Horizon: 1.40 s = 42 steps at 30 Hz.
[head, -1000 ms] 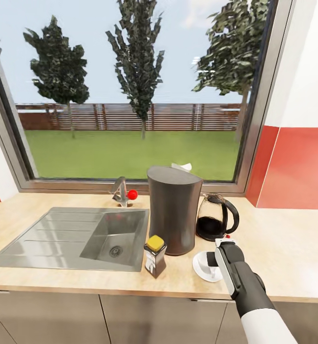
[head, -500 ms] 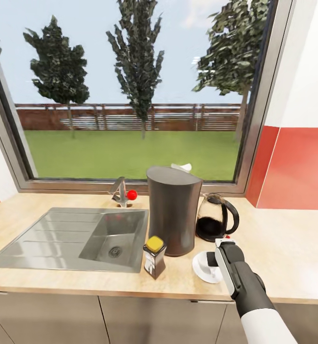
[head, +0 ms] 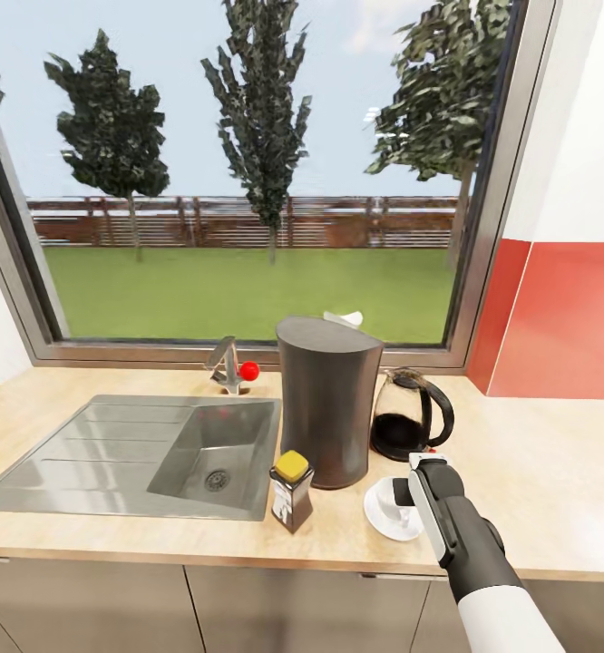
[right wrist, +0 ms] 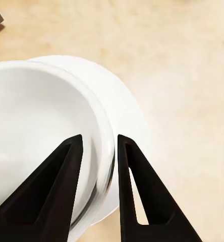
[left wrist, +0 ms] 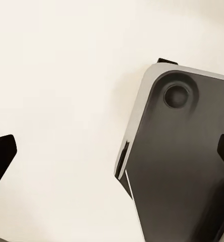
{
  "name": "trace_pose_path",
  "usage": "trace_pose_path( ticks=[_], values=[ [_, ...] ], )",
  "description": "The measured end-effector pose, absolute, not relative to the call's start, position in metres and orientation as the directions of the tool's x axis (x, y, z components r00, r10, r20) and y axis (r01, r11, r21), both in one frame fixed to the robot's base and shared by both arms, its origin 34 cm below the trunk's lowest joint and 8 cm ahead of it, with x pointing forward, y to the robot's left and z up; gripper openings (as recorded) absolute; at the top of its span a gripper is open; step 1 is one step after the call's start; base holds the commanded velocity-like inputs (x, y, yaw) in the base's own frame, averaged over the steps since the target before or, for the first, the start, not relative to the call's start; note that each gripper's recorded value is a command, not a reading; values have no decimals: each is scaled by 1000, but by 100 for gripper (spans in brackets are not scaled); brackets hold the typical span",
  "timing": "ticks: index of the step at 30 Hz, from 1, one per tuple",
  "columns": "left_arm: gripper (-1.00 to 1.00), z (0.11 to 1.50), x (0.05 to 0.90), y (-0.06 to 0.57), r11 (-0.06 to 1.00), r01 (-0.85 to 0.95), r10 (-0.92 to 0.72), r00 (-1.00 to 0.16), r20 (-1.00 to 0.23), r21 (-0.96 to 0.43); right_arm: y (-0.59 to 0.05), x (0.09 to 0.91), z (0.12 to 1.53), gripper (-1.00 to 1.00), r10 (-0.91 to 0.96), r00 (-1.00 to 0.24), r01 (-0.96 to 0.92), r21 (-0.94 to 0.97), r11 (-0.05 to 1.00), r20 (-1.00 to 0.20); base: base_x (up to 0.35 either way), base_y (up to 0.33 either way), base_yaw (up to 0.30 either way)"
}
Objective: Set up a coffee station on the kitchen countertop: keep the coffee maker on the countertop, move the bottle of coffee from the kitchen shelf to the counter next to the coffee maker, place a paper coffee filter on top of the coffee maker, put the saucer next to the coffee maker with the coffee cup on the saucer, and place the electric kettle next to the coffee maker.
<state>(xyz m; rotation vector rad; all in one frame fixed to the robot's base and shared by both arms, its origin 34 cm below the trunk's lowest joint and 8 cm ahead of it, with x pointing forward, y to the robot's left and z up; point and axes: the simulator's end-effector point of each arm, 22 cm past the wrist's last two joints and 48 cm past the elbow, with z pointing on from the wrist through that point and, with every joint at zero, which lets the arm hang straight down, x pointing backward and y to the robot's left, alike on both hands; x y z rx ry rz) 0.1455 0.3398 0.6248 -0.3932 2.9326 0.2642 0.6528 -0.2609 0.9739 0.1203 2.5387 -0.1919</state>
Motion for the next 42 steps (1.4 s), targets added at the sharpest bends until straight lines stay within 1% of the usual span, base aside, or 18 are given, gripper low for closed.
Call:
trace_pose_path(
  ticks=[13,14,34,37,42],
  values=[
    [100,625,145,340,950,-275,-244,-951,-191,152,-260,653,974,-100,44,-825,127,-110,986,-563,33,0,0],
    [100,625,145,340,950,-275,-244,-951,-191,152,-260,653,974,100,43,-825,127,-110,986,-563,18,0,0],
    [100,625,145,340,950,-275,-244,-951,-191,152,-259,653,974,100,45,-825,127,-107,986,-563,1,0,0],
    [100,625,146,343,948,-278,-246,-950,-193,156,-259,656,981,100,49,-814,131,-101,986,-579,0,0,0],
    [100,626,146,347,946,-281,-248,-948,-199,160,-262,669,1021,100,56,-751,148,-86,985,-658,0,0,0]
  ],
)
